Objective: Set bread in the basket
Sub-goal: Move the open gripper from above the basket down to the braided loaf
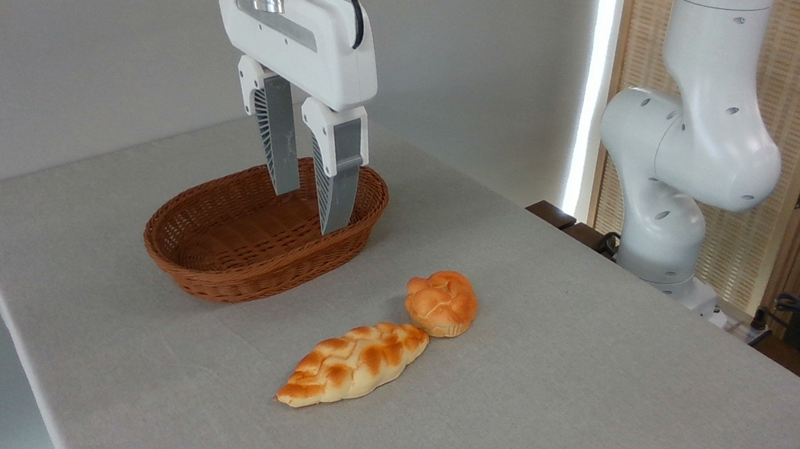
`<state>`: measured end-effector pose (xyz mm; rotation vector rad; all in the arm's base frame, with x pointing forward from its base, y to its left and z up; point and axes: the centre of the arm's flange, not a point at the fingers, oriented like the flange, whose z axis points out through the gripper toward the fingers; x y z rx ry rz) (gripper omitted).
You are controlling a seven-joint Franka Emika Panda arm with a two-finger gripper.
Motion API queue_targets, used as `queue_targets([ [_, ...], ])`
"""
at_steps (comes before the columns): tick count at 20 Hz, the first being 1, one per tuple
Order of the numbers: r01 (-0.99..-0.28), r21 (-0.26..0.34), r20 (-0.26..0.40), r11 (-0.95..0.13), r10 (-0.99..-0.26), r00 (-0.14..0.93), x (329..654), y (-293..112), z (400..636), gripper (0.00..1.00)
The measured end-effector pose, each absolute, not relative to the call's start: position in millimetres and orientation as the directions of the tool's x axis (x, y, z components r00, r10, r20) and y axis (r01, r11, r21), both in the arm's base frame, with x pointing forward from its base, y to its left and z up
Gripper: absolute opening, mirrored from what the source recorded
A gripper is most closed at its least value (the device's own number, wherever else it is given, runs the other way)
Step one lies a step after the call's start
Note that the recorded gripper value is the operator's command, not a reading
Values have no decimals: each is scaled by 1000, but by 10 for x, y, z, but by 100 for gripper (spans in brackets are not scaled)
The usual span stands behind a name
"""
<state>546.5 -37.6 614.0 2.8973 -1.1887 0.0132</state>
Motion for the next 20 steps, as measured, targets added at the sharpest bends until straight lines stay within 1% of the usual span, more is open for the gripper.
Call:
queue_targets([
  [10,-699,18,-2,-715,-699,715,5458,-350,6104,100],
  [13,-699,29,-15,-715,-699,715,5454,-349,6003,100],
  [16,-699,13,2,-715,-699,715,5467,-348,5779,100],
  [20,-709,21,-15,-705,-710,704,5353,-358,5201,100],
])
